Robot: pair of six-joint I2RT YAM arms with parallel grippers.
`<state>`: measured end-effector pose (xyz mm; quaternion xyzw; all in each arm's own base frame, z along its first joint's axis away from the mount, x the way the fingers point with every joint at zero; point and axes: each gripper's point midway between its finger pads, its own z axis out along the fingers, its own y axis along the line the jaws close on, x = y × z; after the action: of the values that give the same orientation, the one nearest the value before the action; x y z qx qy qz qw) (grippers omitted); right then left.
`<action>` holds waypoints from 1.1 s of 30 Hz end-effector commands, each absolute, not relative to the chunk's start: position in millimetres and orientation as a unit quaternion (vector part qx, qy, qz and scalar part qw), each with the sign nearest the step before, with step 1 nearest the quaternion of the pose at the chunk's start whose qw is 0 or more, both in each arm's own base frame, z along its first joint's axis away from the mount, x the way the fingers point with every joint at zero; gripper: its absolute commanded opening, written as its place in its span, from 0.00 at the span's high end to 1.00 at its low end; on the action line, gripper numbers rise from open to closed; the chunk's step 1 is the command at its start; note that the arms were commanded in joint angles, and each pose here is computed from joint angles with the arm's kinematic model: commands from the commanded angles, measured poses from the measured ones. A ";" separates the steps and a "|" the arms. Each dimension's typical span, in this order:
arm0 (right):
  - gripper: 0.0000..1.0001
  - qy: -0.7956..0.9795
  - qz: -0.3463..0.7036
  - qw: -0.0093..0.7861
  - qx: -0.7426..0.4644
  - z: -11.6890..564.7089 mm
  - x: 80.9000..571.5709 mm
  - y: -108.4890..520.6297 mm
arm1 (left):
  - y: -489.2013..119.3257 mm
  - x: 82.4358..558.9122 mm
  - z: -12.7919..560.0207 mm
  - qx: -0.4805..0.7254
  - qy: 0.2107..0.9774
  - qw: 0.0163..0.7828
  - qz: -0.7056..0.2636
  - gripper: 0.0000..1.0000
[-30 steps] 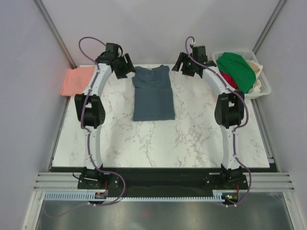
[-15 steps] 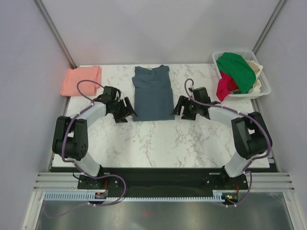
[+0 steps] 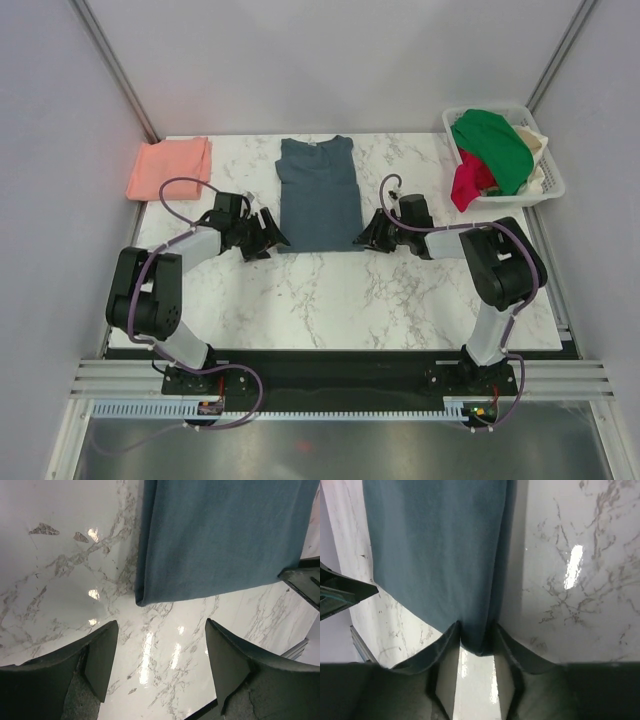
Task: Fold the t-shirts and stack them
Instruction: Fold the tshirt
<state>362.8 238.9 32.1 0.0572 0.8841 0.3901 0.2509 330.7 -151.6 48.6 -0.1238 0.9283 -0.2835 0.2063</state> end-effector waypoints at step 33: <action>1.00 0.933 0.265 0.220 0.107 62.7 250.1 175.1 | -192.1 232.9 121.3 -0.089 0.910 0.266 -0.306 0.98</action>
<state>286.8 202.8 63.5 0.0873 0.9086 0.3308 0.2395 271.6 -203.0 131.1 -0.0639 0.8909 -0.3422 0.2916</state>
